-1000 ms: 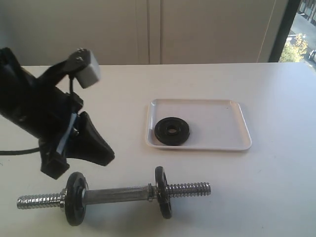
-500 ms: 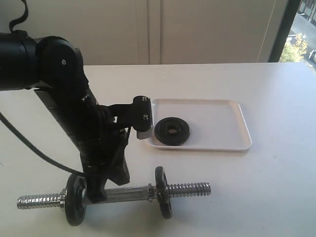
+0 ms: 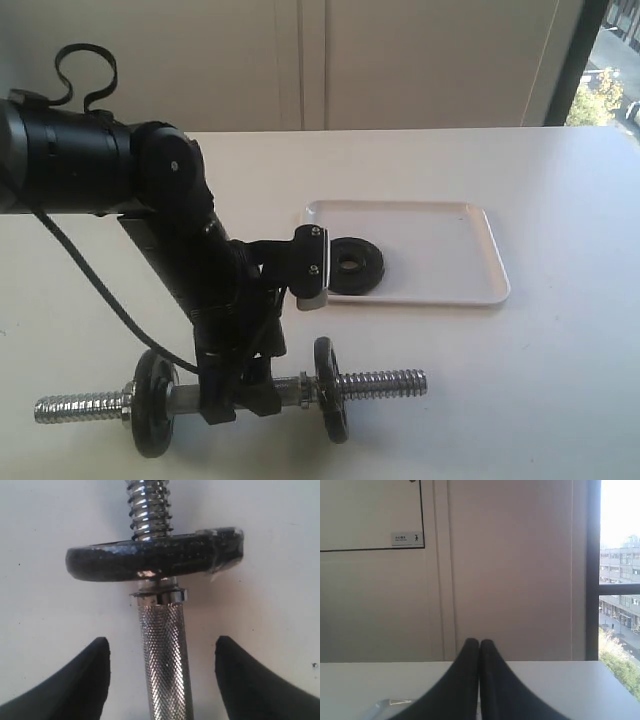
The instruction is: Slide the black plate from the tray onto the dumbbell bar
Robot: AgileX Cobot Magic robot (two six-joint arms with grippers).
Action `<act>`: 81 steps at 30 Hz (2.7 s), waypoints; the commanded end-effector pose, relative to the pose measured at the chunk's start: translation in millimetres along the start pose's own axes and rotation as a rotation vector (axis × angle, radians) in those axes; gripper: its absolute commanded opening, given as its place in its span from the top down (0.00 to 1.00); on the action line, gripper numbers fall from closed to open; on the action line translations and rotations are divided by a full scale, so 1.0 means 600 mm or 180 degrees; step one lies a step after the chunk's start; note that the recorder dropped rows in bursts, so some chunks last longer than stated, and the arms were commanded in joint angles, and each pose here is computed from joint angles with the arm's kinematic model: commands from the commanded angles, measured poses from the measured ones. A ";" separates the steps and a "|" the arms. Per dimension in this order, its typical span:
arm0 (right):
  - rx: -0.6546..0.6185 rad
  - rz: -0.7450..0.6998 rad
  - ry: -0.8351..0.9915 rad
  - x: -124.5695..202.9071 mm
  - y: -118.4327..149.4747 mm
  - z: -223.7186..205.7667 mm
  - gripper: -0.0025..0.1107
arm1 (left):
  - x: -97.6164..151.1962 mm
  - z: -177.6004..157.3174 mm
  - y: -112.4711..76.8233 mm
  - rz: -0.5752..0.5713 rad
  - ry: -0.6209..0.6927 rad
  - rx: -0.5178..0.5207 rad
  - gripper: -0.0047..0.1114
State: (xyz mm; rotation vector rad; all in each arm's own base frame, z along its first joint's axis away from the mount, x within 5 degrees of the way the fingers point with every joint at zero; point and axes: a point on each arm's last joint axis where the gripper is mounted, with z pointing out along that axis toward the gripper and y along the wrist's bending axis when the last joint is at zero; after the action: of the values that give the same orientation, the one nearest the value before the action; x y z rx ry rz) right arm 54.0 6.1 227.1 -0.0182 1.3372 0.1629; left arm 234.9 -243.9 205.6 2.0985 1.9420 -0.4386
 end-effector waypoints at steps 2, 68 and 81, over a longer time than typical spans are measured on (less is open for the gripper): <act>-0.0021 0.0162 -0.0036 -0.001 0.001 -0.001 0.98 | 0.003 0.031 0.004 -0.0092 0.0024 0.0125 0.40; 0.0244 0.1297 0.0847 0.002 0.000 0.048 0.98 | -0.011 0.019 0.025 -0.0471 -0.0286 -0.0360 0.96; -0.0065 0.0180 0.2243 -0.044 0.041 0.278 0.98 | -0.016 0.010 0.024 -0.0511 -0.0383 -0.0407 0.96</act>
State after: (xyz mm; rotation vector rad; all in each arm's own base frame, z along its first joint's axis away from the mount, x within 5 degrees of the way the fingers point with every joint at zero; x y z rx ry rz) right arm 182.6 33.5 290.1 0.0948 1.9542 0.3018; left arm 249.4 -252.3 176.9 1.9303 2.0476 -0.3851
